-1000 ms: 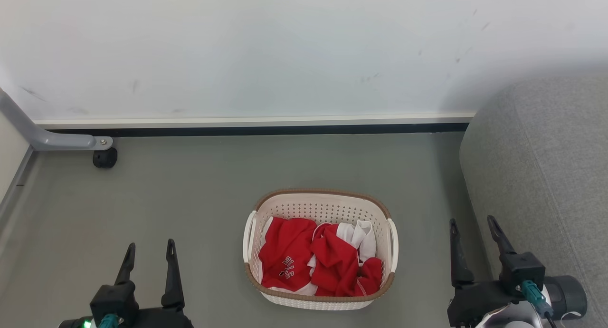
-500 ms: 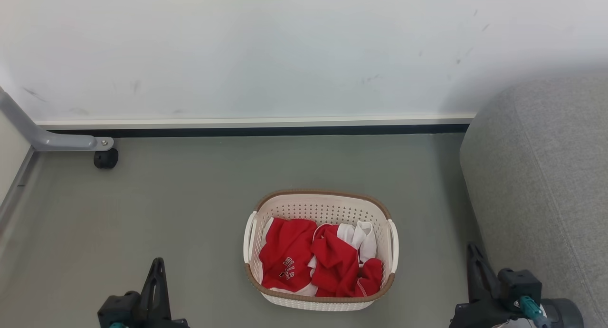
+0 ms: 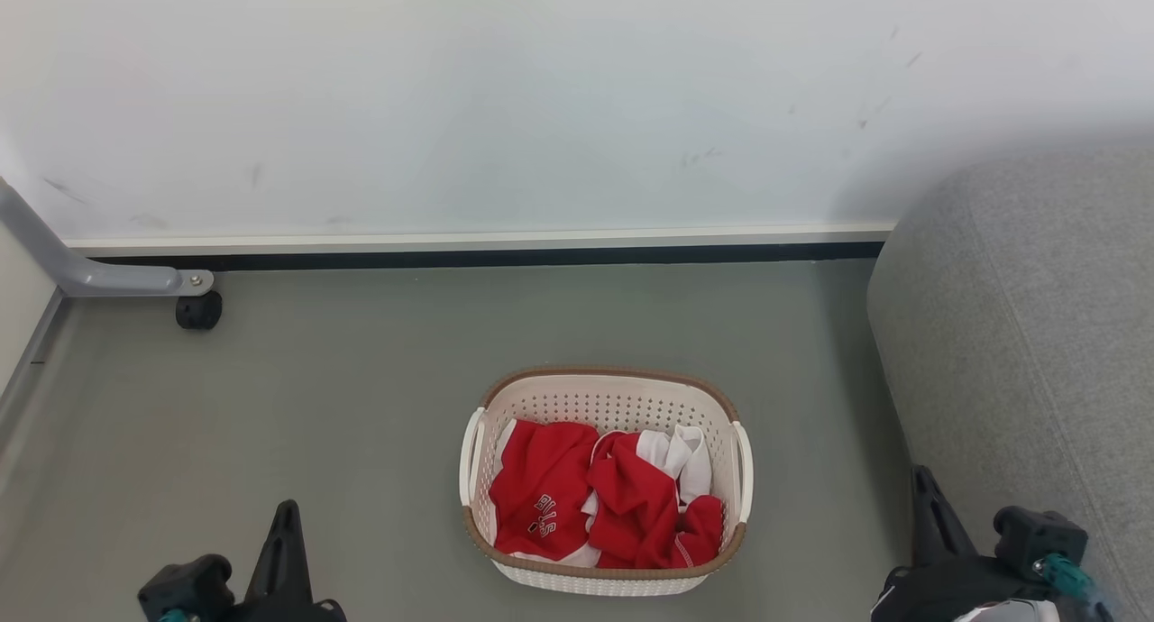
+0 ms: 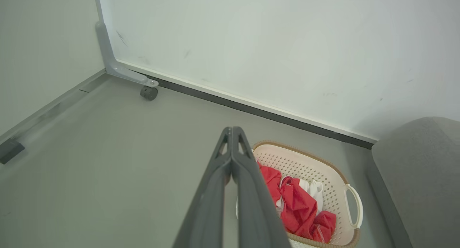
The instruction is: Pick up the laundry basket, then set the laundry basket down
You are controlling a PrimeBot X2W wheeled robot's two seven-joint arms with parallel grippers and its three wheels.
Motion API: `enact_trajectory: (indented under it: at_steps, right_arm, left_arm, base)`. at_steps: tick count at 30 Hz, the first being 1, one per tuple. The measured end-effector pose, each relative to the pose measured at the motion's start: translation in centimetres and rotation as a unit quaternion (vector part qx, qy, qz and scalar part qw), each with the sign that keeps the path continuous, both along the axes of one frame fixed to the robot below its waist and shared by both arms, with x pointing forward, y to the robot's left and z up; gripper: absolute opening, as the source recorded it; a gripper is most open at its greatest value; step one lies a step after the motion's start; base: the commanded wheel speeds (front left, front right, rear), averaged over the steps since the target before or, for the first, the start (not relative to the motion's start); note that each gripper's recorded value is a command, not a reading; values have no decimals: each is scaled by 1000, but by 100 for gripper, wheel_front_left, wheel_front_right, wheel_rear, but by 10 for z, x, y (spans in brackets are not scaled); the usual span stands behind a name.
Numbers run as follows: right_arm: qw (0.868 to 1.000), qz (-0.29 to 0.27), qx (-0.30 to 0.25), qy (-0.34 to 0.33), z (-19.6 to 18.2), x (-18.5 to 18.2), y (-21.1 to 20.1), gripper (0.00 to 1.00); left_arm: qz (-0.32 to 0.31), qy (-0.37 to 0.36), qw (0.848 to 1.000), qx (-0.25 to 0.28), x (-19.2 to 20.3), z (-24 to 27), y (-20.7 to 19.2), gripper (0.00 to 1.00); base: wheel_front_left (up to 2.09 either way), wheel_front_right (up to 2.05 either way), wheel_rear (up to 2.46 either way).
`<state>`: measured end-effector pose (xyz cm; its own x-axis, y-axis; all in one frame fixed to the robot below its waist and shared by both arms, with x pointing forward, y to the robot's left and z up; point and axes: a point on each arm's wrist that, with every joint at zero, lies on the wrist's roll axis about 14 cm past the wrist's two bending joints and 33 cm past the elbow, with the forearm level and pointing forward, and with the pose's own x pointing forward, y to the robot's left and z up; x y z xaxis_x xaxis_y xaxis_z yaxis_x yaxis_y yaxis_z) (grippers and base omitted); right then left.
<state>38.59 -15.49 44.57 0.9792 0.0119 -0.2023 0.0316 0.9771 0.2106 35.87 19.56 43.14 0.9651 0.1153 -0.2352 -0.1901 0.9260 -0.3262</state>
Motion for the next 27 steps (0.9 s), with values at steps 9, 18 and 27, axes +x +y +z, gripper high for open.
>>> enact_trajectory:
  at_steps: [9, 18, 27]
  right_arm:
    - [997, -22, 69, 14, -2, -1, -6, 0]
    - [988, -43, 144, 24, -2, -2, -12, 0]
    - [974, -59, 219, 25, 0, -2, -17, 0]
  left_arm:
    - [14, 5, 998, -61, 0, -1, 1, 0]
    - [26, 9, 991, -128, 1, -2, 1, 0]
    - [35, 4, 980, -197, 2, 0, 0, 0]
  base:
    - [0, 0, 0]
    - [0, 0, 0]
    - [0, 0, 0]
